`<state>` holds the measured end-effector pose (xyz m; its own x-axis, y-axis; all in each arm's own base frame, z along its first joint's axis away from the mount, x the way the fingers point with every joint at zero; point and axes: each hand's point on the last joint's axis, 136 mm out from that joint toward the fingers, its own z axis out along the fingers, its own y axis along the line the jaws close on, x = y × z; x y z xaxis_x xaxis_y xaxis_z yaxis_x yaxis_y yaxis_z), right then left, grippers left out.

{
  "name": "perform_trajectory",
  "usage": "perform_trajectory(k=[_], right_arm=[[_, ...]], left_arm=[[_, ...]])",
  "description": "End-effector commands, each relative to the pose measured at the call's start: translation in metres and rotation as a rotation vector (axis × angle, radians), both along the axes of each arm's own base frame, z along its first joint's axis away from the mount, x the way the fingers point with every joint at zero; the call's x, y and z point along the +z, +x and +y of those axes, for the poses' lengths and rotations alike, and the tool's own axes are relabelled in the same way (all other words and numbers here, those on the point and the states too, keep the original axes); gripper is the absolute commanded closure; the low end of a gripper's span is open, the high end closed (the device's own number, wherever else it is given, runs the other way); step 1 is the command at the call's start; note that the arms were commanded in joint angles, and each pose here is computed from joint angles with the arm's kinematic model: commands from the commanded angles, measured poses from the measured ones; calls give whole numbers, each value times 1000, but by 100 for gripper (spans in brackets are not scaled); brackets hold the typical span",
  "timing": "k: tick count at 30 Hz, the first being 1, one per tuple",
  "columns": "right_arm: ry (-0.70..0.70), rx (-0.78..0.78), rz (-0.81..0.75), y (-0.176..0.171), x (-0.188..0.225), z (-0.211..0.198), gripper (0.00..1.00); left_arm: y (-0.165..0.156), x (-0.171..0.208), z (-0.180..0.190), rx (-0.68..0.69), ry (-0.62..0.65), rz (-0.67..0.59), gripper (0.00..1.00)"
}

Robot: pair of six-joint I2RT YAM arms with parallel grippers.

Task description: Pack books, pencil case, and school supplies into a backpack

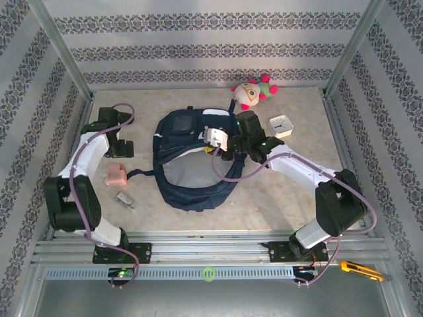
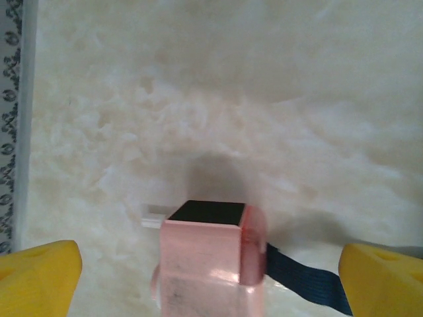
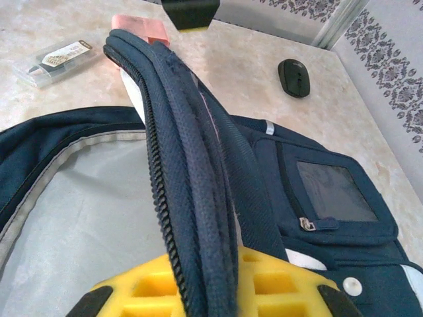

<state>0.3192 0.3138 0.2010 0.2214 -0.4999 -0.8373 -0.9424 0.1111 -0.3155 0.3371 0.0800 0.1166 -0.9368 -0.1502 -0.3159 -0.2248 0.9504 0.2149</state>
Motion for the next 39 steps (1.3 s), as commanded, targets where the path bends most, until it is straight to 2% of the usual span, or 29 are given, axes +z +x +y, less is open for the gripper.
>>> perform_trajectory(k=[1,6,10,15,25,32,39], right_arm=[[67,75,-16,-9,10,16,100],[69,91,-26,-10,11,17,100],[67,86,-31,-9,10,16,100],[70,91,-38,-8,10,16,100],[67,76,-52,-3,9,16,100],[73,78,-52,-2,9,17,100],[79,78,-51,-2,10,17,100]], left_arm=[[-16,-14,15,-4,66,144,1],[-27,-40,11,-6,30,262,1],[-35,-47,14,19,18,281,1],[-41,-55,16,70,-68,280,1],[-64,-63,0,78,-145,328,1],[-68,-70,1,91,-142,354,0],[-69,-79,1,102,-145,369,7]])
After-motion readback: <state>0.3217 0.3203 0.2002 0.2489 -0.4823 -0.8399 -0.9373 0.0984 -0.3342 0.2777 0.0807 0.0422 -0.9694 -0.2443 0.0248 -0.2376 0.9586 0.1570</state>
